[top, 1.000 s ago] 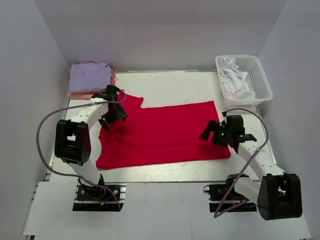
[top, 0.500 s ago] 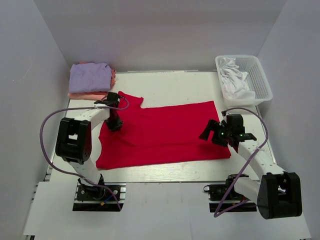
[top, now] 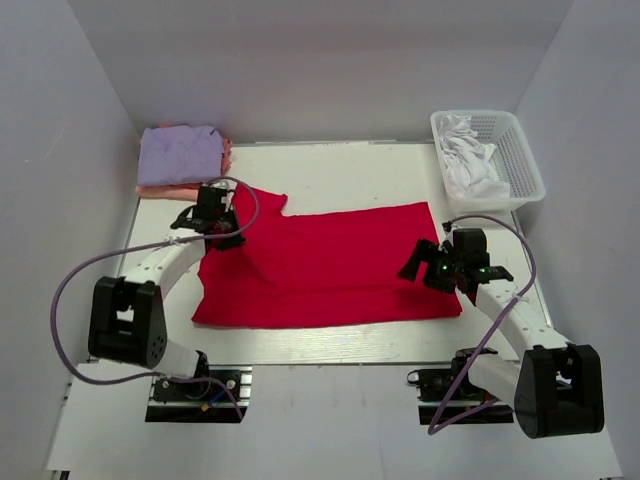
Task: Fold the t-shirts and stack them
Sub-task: Fold the flattened tshirt in 1/3 of the way
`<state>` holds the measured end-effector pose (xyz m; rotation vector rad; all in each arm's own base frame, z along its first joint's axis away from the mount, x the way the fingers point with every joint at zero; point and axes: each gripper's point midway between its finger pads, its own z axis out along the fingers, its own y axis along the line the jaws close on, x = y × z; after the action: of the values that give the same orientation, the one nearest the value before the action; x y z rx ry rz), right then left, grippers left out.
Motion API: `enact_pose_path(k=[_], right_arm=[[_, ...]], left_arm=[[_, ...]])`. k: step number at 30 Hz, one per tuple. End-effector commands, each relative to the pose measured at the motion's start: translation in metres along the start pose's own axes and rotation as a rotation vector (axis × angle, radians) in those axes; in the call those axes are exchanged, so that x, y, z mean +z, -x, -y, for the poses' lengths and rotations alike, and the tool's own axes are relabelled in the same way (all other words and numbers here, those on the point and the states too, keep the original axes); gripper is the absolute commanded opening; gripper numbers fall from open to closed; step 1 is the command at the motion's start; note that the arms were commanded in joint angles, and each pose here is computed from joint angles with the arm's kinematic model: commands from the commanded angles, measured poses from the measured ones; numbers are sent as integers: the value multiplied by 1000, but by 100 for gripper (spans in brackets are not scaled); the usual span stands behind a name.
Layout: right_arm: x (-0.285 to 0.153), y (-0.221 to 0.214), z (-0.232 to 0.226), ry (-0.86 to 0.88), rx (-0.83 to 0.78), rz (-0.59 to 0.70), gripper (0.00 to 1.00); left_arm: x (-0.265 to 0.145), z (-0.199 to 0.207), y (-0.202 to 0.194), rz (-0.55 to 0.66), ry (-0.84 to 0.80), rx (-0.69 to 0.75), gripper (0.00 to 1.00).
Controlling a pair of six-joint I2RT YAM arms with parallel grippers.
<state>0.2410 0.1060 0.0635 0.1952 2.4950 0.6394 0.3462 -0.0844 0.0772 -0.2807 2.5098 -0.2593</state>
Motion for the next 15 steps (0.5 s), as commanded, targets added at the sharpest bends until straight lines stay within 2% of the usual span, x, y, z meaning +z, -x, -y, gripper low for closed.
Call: enact_pose_path(k=[1,2,3,4,5,6,10,12,15], right_arm=[[-5,15,-12,42,-38,36,90],[-5,16,-12,45,-42,39,90],[-5,15,-13,49,-36,34,90],[-5,16,-13,49,-42,36,90],[-5,16,-14,50,-41,35,90],[-5,16,-13,50,-40,34,90],[-6,18,-14,49,-43,41,90],[-7,16,-14,50,-40,36,90],[-11,20,-17,54,-68,58,90]], left_arm=[[-18,-8,26,141,40,0,10],[-19,-16,18,113,83,-19,17],[-21,-22,18,110,121,-45,35],[-18,-30,14,93,172,-61,45],[-16,-33,13,82,198,-93,52],[-9,-44,-2,16,266,-107,52],[2,-63,-12,-73,420,-161,88],[4,-67,-11,-85,471,-186,96],[1,-61,6,-69,477,-205,100]])
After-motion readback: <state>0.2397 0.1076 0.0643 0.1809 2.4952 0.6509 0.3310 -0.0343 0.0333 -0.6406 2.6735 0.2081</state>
